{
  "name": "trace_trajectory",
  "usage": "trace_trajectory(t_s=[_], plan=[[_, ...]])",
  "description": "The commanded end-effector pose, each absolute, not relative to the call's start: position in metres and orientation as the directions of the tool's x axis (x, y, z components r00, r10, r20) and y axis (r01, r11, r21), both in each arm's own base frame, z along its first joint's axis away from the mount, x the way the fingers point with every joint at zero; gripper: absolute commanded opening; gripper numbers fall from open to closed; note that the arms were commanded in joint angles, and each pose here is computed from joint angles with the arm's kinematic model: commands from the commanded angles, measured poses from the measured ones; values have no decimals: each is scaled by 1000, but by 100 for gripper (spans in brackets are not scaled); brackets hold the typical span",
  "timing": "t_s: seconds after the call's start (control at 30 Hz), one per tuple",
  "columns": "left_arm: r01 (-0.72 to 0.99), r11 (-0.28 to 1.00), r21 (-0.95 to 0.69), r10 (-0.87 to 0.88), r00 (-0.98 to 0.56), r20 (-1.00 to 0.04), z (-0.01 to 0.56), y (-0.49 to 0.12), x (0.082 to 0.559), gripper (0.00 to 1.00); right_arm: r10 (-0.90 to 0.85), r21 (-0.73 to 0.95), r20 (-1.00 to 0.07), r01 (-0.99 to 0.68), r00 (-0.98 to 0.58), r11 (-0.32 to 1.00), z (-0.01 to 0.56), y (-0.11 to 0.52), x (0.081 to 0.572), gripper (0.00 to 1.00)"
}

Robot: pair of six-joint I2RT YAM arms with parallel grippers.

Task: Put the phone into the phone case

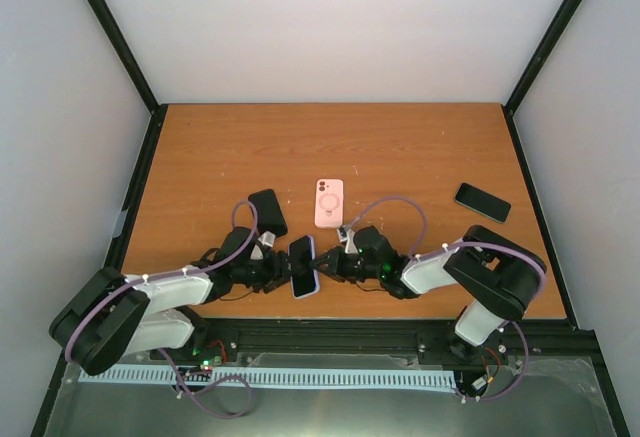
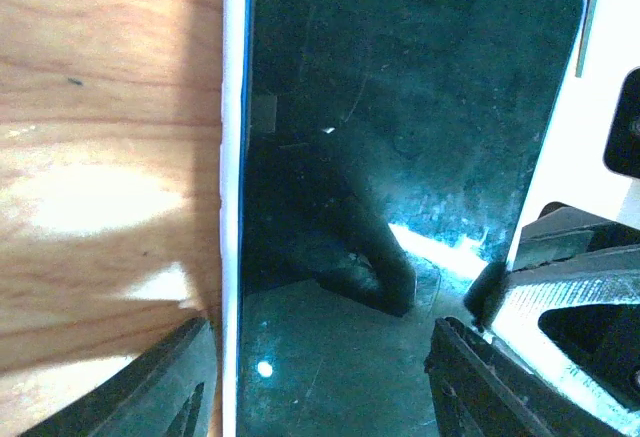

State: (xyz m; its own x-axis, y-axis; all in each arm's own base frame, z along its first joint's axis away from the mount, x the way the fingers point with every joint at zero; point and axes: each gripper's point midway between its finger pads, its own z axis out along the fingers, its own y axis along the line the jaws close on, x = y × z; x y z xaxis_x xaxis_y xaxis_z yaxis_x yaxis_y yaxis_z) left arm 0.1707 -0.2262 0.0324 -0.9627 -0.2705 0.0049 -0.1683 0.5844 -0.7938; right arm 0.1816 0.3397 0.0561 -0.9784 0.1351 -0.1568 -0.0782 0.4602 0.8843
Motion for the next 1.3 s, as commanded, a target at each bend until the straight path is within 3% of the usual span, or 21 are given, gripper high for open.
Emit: trace_trajectory(t_s=[0.0, 0.17, 0.27, 0.37, 0.63, 0.73, 0.83, 1.0, 1.27], plan=[[-191, 610, -769, -273, -962, 23, 25, -221, 163, 59, 123, 856, -237, -148, -964, 496, 65, 341, 189, 9], [-159, 593, -789, -264, -965, -4, 41, -224, 166, 64, 156, 843, -280, -165, -947, 512, 70, 324, 187, 3], [-123, 580, -805, -281, -958, -56, 54, -222, 171, 78, 163, 831, -316, -189, -935, 524, 80, 317, 188, 3], [-88, 552, -829, -282, -955, -87, 70, -223, 173, 85, 174, 844, -335, -213, -926, 493, 96, 314, 185, 3], [48, 385, -922, -278, -946, -166, 129, -234, 171, 86, 211, 899, -384, -312, -899, 307, 164, 313, 173, 3], [122, 291, -949, -267, -942, -203, 155, -239, 167, 79, 220, 914, -386, -340, -896, 221, 187, 312, 166, 3], [174, 218, -961, -238, -945, -225, 174, -243, 161, 59, 241, 920, -390, -363, -889, 151, 207, 309, 161, 3], [235, 152, -960, -202, -944, -263, 191, -248, 154, 55, 245, 917, -399, -386, -884, 102, 225, 308, 157, 3], [292, 92, -952, -195, -932, -305, 199, -249, 151, 28, 224, 904, -424, -425, -878, 43, 232, 311, 151, 3]])
